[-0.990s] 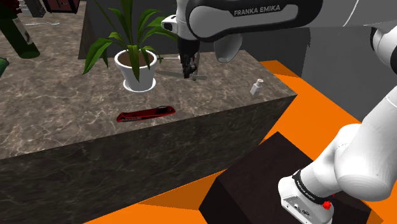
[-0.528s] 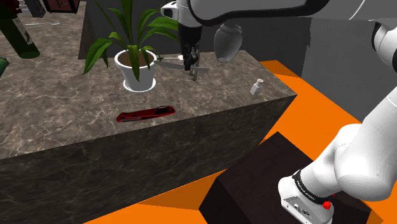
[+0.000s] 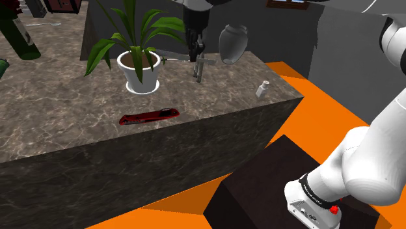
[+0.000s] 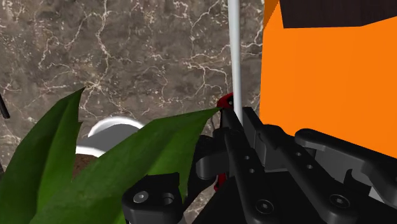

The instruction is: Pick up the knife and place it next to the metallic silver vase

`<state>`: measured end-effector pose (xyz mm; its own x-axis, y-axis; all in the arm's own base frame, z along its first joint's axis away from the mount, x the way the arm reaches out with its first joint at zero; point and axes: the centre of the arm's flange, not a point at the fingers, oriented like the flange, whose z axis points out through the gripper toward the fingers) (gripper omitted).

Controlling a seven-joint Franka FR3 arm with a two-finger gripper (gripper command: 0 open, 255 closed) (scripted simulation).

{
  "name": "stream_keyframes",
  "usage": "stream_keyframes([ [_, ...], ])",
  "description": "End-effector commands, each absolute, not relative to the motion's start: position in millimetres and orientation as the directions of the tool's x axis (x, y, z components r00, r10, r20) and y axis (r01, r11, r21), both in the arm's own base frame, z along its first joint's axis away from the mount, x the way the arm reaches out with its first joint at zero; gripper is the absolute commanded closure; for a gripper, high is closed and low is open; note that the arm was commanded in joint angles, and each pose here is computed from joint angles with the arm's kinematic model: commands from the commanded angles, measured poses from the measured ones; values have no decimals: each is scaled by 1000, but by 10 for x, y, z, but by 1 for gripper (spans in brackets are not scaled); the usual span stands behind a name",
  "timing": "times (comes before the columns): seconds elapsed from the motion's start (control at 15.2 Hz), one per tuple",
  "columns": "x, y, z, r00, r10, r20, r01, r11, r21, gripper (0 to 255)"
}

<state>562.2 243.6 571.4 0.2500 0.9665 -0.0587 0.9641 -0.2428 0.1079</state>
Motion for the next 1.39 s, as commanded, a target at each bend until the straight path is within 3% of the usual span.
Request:
stream_keyframes([
  [0.0,5625,2437,5822,250,966,-59,964,-243,108,255],
  [0.79,5625,2437,6447,250,966,-59,964,-243,108,255],
  [1.32,5727,1386,6450,250,966,-59,964,-243,108,255],
])
